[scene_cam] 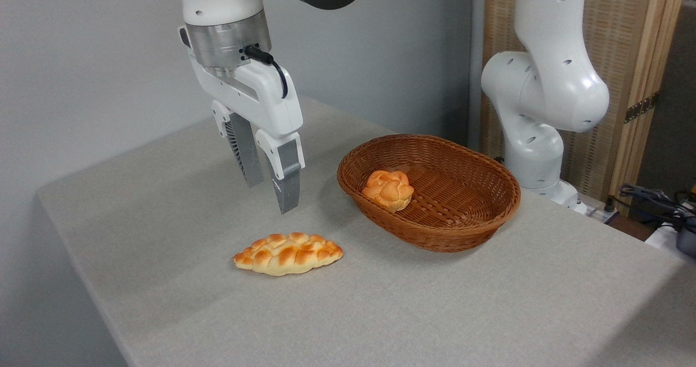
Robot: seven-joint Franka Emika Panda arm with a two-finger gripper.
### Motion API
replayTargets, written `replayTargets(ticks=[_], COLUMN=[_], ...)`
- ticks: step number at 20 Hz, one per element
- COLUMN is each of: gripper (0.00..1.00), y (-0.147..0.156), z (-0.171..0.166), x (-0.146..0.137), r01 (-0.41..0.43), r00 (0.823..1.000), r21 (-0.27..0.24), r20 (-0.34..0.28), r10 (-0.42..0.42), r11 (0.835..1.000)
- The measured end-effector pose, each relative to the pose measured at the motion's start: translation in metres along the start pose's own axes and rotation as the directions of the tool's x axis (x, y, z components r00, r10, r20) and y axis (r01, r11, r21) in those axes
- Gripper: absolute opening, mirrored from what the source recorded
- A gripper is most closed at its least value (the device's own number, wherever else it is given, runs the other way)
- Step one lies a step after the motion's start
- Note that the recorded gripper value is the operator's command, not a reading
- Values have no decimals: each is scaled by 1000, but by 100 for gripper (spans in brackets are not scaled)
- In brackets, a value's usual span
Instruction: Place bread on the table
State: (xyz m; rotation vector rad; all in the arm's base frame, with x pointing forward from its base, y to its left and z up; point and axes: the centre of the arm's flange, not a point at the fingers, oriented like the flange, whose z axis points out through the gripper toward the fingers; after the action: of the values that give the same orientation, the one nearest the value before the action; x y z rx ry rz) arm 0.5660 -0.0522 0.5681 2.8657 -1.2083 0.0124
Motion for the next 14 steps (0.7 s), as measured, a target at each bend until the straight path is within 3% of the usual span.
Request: replayTargets(ticks=[8, 14], gripper=[100, 100], y=[16, 71], z=[7, 26], x=[5, -20], r01=[-27, -79], r00=[1000, 994], r21=[-12, -61], r20=[13, 66], r10=[27, 83], r11=[1000, 995])
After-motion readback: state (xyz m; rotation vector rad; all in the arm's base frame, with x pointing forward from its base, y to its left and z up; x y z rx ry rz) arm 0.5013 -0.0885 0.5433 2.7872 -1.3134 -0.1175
